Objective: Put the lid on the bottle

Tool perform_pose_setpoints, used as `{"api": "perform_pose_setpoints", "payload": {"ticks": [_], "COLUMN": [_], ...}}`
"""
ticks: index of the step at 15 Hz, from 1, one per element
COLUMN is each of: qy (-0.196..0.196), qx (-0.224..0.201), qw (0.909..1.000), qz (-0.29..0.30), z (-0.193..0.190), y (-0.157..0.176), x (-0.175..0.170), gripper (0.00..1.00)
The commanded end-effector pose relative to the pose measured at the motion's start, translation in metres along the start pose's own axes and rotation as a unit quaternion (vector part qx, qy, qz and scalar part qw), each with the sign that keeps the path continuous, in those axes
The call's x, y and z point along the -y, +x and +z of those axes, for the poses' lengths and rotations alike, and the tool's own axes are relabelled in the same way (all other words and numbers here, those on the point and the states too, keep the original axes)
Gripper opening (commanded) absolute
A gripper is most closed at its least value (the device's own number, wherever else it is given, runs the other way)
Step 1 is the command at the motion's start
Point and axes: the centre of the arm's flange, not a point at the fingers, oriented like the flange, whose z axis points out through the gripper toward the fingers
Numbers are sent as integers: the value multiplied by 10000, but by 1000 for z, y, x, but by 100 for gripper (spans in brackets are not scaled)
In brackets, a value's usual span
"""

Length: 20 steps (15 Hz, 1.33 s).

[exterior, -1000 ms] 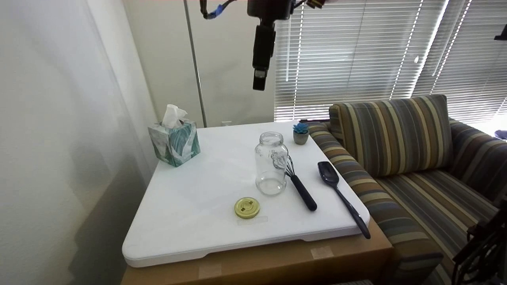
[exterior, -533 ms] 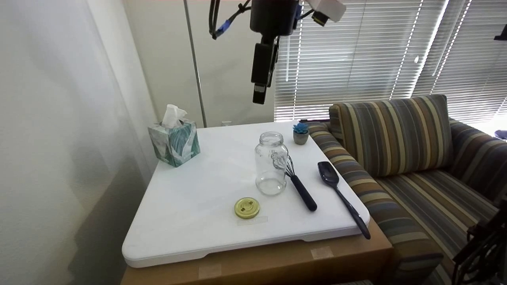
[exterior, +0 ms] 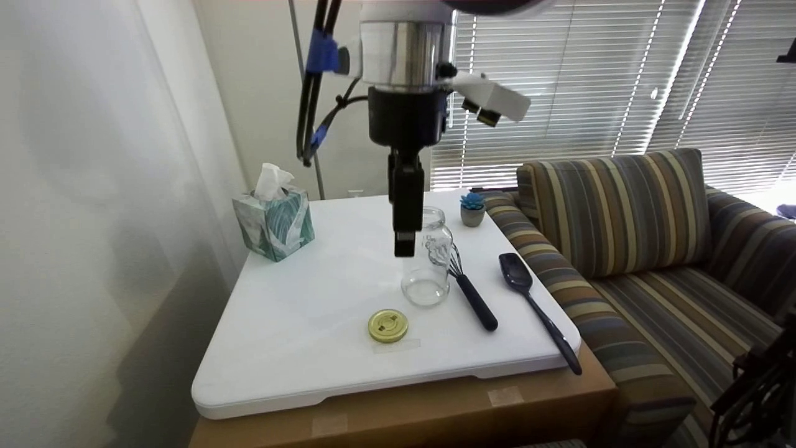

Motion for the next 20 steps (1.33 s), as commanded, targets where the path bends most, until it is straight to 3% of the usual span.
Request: {"api": "perform_pose_setpoints", "payload": {"ticks": [1,5,6,7,8,11,15,20], "qy": [140,91,103,103,139,74,132,47], "qx": [208,345,415,482,407,382,225,-24], "qw": [9992,9991,9989,9987,9989,9992,9995,10000], "qz": [-315,-217,-176,-114,-190,-25,-170,-32], "z": [49,101,89,89,88,84,101,107], "y": [-2,-7,38,39,6,17,28,40], "x": [25,59,-12,-16,33,-9,-31,-98], "gripper": [100,100,100,100,100,100,100,100]}}
